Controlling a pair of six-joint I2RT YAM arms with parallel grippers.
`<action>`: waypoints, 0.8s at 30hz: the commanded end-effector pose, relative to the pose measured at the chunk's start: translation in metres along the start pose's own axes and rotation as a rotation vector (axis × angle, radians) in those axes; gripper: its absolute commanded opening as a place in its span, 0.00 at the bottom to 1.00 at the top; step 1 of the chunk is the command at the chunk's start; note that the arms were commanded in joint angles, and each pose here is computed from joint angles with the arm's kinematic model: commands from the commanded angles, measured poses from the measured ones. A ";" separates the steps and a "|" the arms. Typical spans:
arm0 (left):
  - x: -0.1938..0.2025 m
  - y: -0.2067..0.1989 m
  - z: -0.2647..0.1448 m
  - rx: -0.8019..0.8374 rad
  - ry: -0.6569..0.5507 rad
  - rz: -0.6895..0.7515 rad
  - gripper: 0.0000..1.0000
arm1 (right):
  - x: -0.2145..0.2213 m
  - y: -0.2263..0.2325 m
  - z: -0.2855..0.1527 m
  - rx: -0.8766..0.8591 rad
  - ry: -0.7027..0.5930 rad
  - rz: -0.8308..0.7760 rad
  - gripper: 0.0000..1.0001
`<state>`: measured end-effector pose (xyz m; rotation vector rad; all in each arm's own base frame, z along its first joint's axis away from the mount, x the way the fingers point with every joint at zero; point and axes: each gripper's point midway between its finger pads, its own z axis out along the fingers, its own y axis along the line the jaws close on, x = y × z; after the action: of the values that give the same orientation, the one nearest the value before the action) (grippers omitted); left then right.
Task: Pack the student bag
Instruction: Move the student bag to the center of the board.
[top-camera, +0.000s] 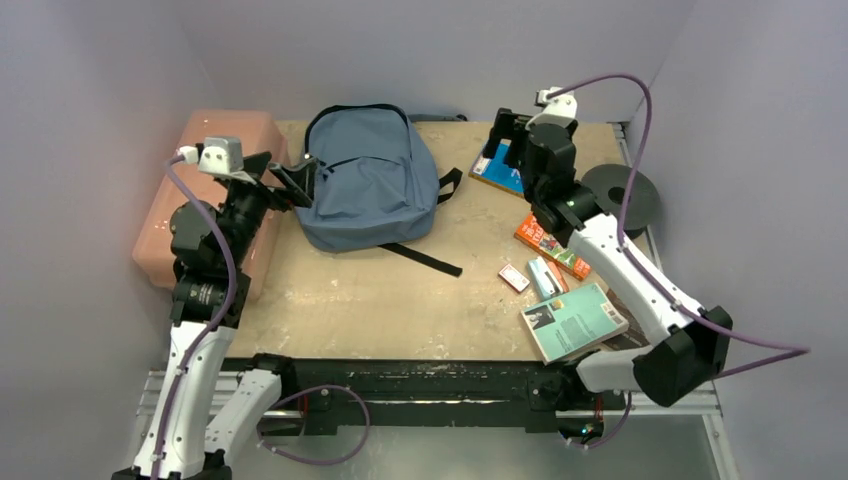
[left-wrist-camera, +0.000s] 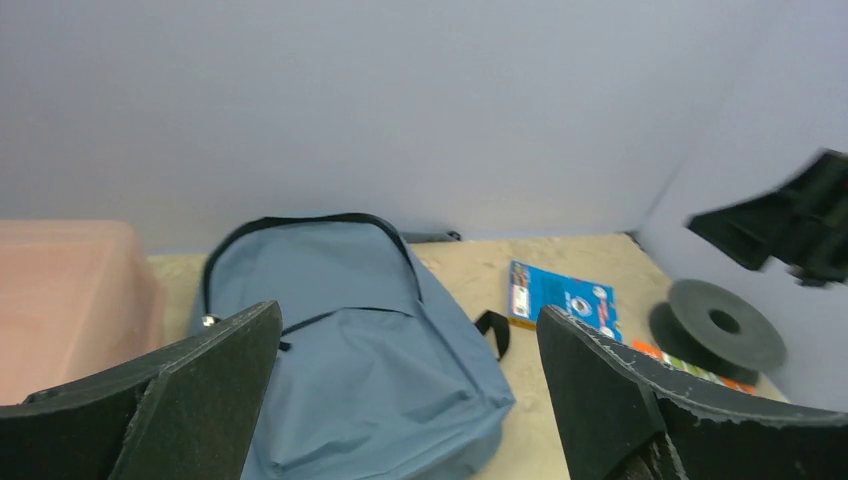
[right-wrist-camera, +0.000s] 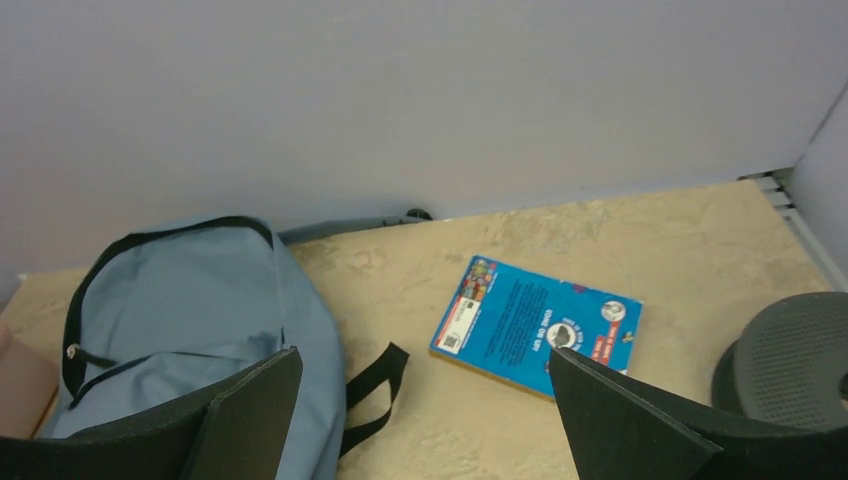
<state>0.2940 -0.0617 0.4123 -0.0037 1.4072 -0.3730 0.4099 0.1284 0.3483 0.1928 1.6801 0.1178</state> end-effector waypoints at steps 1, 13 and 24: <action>0.016 -0.045 0.006 0.225 0.060 -0.067 1.00 | 0.014 0.039 0.026 -0.109 0.047 0.025 0.99; 0.024 -0.061 -0.005 0.251 0.080 -0.070 1.00 | 0.106 0.144 0.122 -0.526 0.306 0.125 0.99; 0.035 -0.078 -0.004 0.355 0.126 -0.070 1.00 | 0.164 0.157 0.229 -0.728 0.318 0.232 0.99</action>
<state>0.2781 -0.1323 0.3886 0.2166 1.4800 -0.6337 0.6109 0.2850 0.1660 -0.1022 1.9500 0.8191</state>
